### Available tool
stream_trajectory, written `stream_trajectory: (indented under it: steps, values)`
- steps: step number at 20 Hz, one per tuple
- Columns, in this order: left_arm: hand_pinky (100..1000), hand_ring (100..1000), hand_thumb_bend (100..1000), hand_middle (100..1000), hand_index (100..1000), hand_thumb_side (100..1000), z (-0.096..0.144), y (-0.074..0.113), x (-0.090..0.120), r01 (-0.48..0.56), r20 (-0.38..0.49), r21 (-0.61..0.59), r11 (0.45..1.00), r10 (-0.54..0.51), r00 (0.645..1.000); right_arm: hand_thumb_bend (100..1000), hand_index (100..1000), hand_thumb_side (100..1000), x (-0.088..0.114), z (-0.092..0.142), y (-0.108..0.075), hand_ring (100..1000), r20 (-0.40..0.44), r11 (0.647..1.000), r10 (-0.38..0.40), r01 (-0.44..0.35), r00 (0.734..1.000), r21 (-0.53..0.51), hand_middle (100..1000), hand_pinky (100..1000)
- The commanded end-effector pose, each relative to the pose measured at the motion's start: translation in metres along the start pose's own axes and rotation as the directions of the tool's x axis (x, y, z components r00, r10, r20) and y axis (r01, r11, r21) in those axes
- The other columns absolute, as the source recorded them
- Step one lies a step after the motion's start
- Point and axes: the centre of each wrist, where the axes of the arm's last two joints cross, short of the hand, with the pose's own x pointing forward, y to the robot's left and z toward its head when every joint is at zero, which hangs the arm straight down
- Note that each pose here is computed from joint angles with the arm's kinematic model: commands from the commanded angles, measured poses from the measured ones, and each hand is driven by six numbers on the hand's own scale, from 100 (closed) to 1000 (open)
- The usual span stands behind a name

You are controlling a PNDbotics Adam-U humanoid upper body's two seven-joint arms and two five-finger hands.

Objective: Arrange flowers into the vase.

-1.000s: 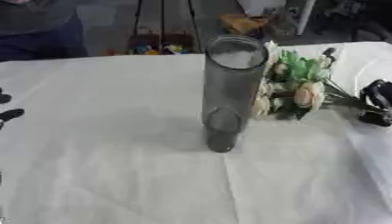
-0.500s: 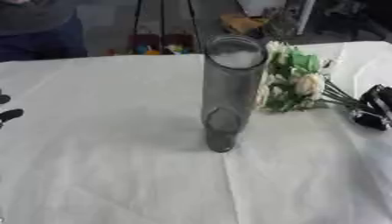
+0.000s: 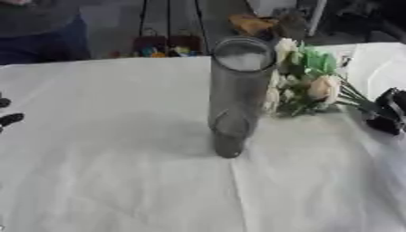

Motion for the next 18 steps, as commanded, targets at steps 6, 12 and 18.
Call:
stream_trajectory:
  steps: [6, 12, 18]
  values:
    - [709, 930, 979, 643, 790, 778, -0.003, 0.004, 0.003, 0.002, 0.016, 0.008, 1.000, -0.002, 1.000, 100, 106, 716, -0.002, -0.015, -0.027, 100, 0.075, 0.989, -0.050, 0.059, 0.996, -0.133, 100, 100]
    - [709, 931, 978, 643, 790, 778, -0.001, 0.005, 0.002, 0.004, 0.010, 0.011, 1.000, -0.004, 1.000, 100, 100, 741, 0.010, -0.040, -0.052, 100, 0.161, 0.980, -0.059, 0.088, 0.985, -0.176, 100, 100]
    - [709, 931, 978, 643, 790, 779, 0.003, 0.006, 0.000, 0.008, -0.003, 0.014, 1.000, -0.008, 1.000, 100, 100, 713, 0.024, -0.063, -0.082, 100, 0.226, 0.971, -0.054, 0.103, 0.973, -0.215, 100, 100]
